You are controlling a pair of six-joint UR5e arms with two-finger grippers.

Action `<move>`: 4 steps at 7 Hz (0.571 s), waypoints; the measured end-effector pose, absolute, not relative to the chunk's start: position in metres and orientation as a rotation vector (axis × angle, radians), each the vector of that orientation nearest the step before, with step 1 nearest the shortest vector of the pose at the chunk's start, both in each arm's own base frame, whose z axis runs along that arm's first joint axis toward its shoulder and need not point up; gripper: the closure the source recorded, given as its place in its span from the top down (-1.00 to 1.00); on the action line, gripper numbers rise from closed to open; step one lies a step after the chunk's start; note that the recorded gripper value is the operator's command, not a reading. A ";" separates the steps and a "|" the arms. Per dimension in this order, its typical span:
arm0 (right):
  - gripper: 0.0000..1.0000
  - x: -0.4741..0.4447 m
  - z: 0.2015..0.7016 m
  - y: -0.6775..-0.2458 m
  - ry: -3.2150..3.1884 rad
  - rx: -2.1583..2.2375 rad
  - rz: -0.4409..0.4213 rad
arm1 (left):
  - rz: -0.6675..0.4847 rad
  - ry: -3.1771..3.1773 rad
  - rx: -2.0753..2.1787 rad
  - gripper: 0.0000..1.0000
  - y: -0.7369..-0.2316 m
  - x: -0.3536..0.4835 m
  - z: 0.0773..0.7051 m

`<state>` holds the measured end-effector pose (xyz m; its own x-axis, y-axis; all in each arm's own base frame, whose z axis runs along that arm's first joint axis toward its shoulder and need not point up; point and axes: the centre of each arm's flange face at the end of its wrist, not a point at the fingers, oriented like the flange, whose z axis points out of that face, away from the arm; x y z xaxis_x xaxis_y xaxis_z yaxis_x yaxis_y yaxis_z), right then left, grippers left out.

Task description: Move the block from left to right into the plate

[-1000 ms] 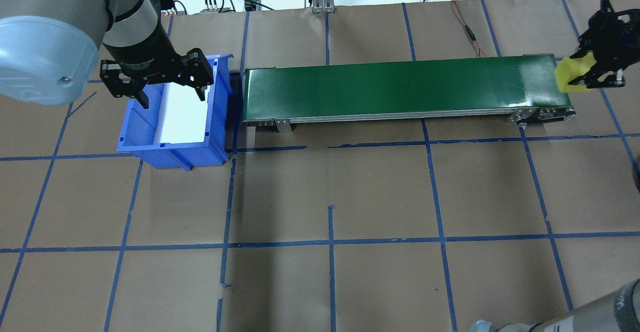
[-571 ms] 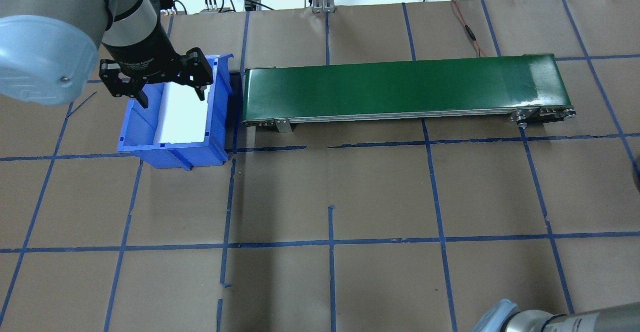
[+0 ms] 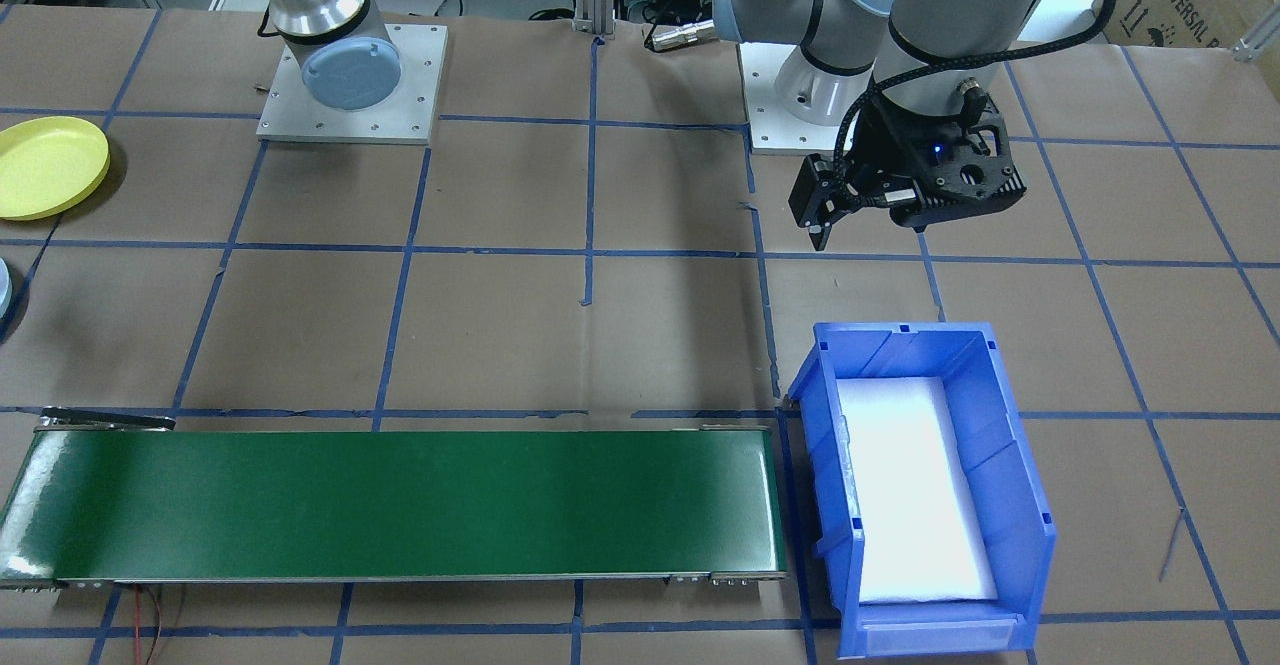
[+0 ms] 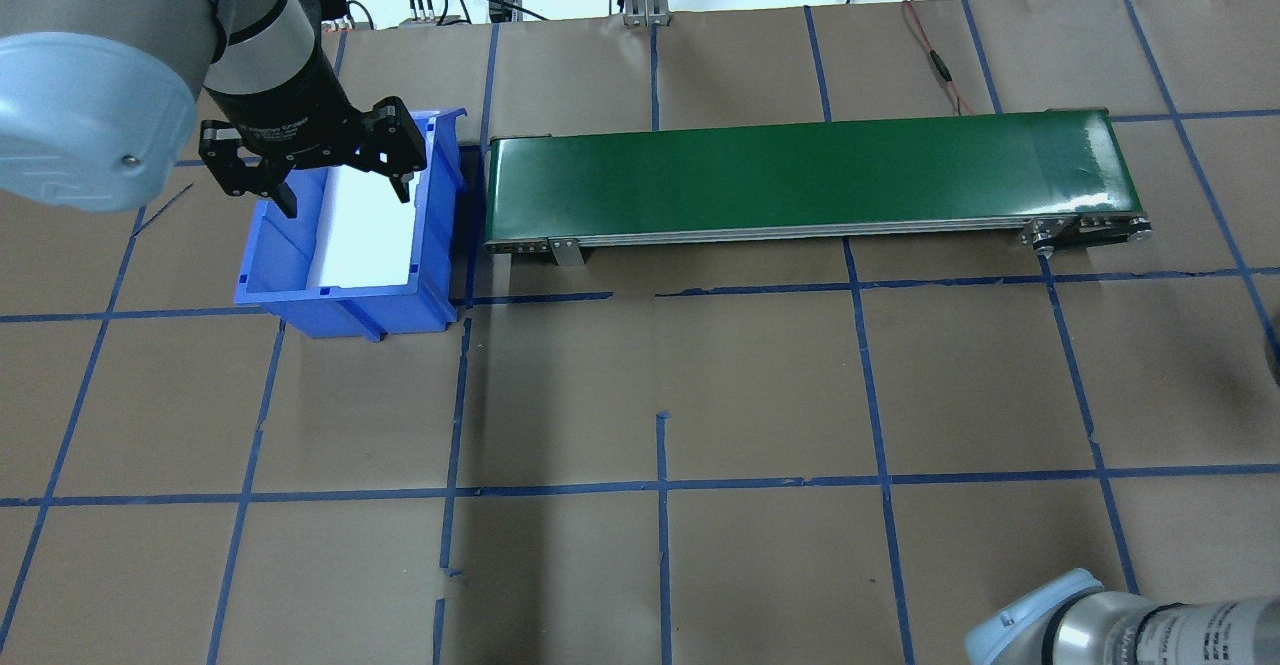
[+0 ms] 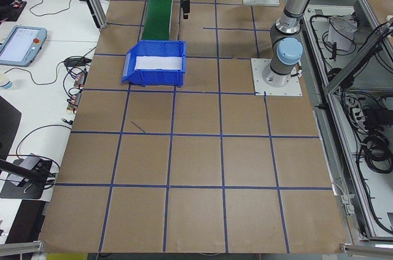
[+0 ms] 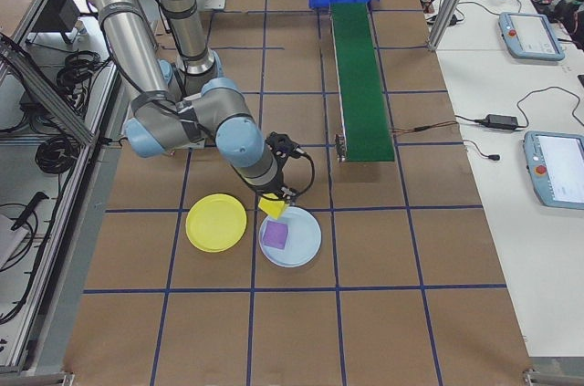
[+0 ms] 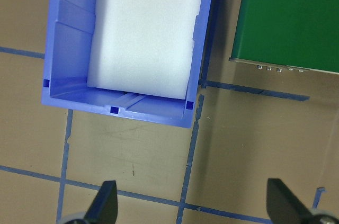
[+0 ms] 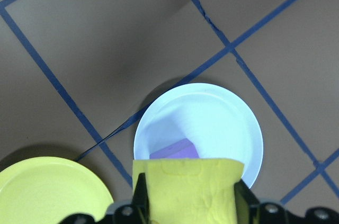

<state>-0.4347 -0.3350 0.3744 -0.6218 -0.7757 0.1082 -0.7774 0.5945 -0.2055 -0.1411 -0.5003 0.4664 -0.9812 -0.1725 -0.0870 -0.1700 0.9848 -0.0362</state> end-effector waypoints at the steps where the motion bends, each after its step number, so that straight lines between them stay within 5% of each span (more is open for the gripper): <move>1: -0.81 -0.450 0.361 -0.300 -2.889 1.224 0.372 | -0.044 3.040 -0.265 1.00 -0.500 -0.141 0.466; 4: -0.76 -0.445 0.286 -0.224 -3.096 0.895 0.405 | -0.042 3.040 -0.270 1.00 -0.500 -0.142 0.466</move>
<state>-0.4454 -0.2236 0.2862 -0.8428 -0.5372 -0.0328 -0.5107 0.8175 -0.2663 -0.1421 -0.5000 0.4661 -0.9804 -0.1770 -0.0866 -0.1745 0.9840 -0.0354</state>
